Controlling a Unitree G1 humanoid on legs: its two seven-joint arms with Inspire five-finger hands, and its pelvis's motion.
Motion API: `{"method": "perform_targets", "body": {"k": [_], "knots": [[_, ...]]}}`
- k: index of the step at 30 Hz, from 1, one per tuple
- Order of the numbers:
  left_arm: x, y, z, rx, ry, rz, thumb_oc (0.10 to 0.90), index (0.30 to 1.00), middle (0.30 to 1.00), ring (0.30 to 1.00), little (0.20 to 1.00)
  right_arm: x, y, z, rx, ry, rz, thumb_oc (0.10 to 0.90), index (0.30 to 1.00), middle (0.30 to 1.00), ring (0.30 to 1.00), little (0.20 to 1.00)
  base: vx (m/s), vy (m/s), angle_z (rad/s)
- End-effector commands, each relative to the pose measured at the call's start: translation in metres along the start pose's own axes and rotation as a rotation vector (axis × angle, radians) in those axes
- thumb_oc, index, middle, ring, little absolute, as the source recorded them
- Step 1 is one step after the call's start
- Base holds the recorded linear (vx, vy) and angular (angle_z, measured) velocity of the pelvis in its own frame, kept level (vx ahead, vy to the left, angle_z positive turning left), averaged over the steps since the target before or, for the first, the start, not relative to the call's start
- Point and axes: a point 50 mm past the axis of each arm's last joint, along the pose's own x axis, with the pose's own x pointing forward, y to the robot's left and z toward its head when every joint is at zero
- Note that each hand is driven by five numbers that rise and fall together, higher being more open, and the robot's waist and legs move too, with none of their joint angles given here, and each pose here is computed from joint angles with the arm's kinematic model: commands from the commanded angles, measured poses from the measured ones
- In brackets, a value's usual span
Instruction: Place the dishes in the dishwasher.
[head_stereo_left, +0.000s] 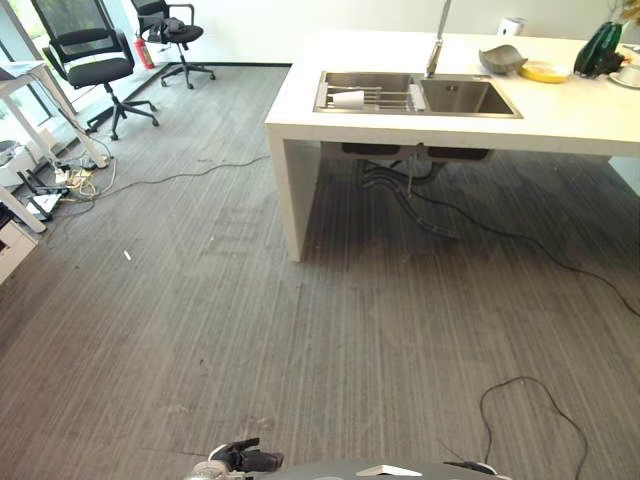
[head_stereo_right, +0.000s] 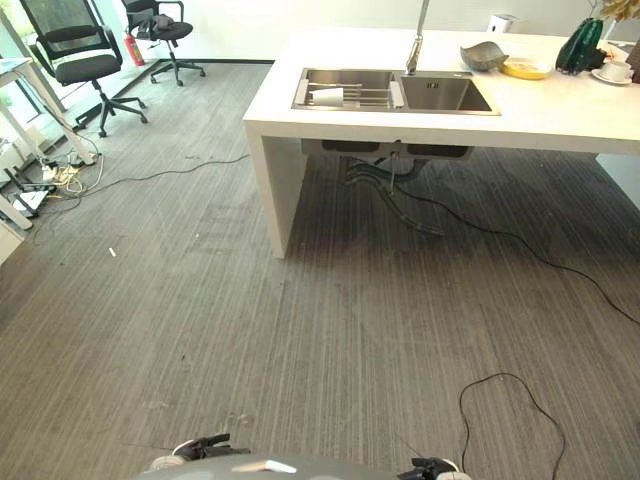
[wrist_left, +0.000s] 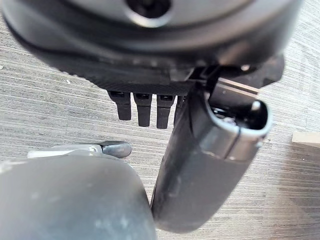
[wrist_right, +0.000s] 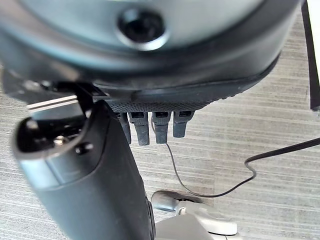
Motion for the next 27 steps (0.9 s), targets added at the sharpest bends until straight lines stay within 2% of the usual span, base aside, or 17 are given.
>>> {"method": "perform_targets", "body": {"k": [1, 11, 20, 27], "knots": [[0.001, -0.011, 0.0, 0.047, 0.031, -0.006, 0.8, 0.9, 0.9, 0.9, 0.9, 0.0, -0.008, 0.017, -0.043, -0.05, -0.036, 0.8, 0.9, 0.9, 0.9, 0.9, 0.0, 0.0, 0.0], [0.002, -0.006, 0.01, 0.037, -0.002, 0.043, 0.8, 0.9, 0.9, 0.9, 0.9, -0.001, -0.009, 0.053, 0.032, -0.184, -0.06, 0.8, 0.9, 0.9, 0.9, 0.9, 0.0, -0.022, 0.01], [0.002, -0.001, 0.02, -0.045, -0.042, 0.063, 0.8, 0.9, 0.9, 0.9, 0.9, -0.003, -0.015, 0.059, 0.068, -0.214, -0.06, 0.8, 0.9, 0.9, 0.9, 0.9, 0.01, -0.127, 0.04], [0.001, -0.005, -0.003, -0.044, 0.025, 0.074, 0.8, 0.9, 0.9, 0.9, 0.9, -0.002, -0.025, 0.05, 0.046, -0.164, -0.101, 0.8, 0.9, 0.9, 0.9, 0.9, 0.28, 0.023, 0.01]]}}
